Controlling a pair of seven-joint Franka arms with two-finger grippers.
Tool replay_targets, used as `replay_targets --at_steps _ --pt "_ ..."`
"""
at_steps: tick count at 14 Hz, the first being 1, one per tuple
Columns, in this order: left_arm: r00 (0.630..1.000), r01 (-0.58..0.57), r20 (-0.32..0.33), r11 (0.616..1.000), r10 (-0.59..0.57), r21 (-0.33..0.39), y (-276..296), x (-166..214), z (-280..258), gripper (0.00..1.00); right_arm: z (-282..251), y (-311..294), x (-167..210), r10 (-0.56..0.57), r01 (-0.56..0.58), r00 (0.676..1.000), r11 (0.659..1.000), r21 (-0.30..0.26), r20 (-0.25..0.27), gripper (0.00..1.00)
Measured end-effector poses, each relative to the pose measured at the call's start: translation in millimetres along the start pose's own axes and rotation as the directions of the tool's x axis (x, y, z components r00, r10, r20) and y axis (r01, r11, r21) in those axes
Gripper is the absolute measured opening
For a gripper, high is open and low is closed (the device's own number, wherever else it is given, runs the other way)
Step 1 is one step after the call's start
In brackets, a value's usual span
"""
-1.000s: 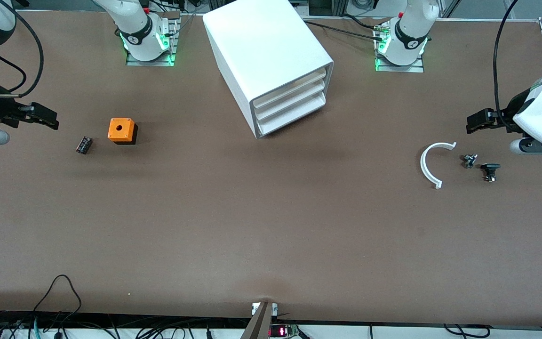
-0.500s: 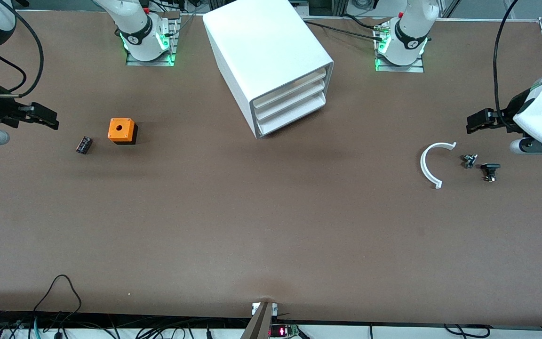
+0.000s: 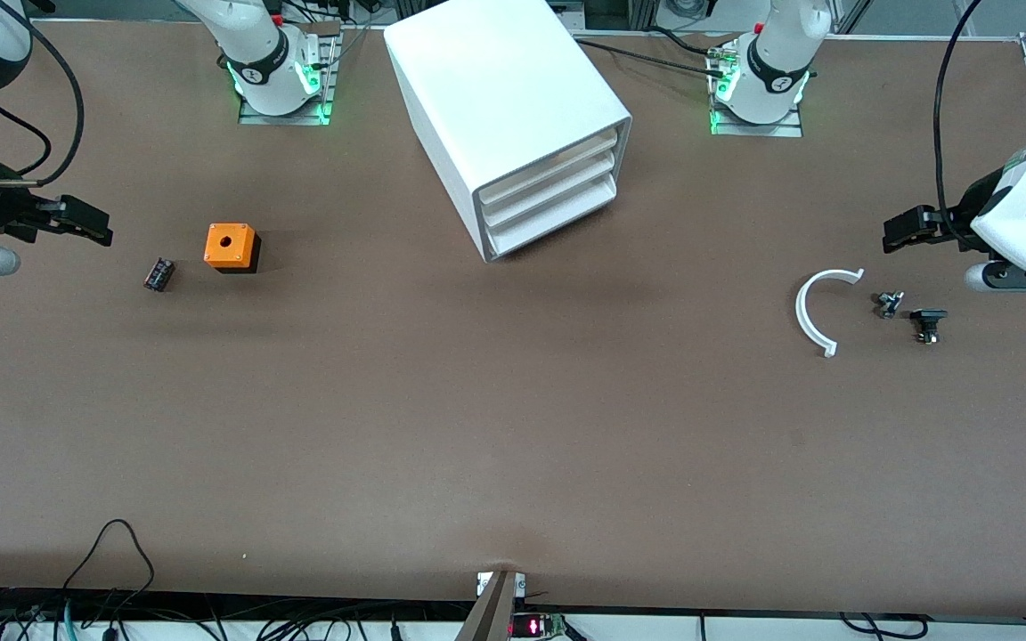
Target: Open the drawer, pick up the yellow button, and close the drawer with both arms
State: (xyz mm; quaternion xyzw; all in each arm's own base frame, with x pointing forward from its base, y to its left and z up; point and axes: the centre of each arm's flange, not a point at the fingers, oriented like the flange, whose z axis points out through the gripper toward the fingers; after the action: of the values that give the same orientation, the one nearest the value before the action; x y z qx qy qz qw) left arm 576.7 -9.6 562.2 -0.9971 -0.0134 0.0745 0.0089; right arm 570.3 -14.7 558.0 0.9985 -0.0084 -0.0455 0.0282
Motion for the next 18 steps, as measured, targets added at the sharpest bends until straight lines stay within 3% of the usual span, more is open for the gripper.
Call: replay_targets --at_steps 10,13,18 --pt "1.000 -0.018 -0.005 1.000 0.018 0.002 10 0 -2 1.00 3 -17 2 -0.031 0.031 1.000 1.000 0.000 0.000 1.00" --pt "0.999 -0.030 -0.011 1.000 0.030 0.003 17 0 -4 1.00 -3 -67 0 -0.118 0.118 0.993 0.993 -0.003 -0.013 1.00" --pt "0.998 -0.066 -0.010 0.998 0.066 0.007 39 6 -4 1.00 -32 -193 -28 -0.321 0.320 0.944 0.947 -0.024 -0.072 1.00"
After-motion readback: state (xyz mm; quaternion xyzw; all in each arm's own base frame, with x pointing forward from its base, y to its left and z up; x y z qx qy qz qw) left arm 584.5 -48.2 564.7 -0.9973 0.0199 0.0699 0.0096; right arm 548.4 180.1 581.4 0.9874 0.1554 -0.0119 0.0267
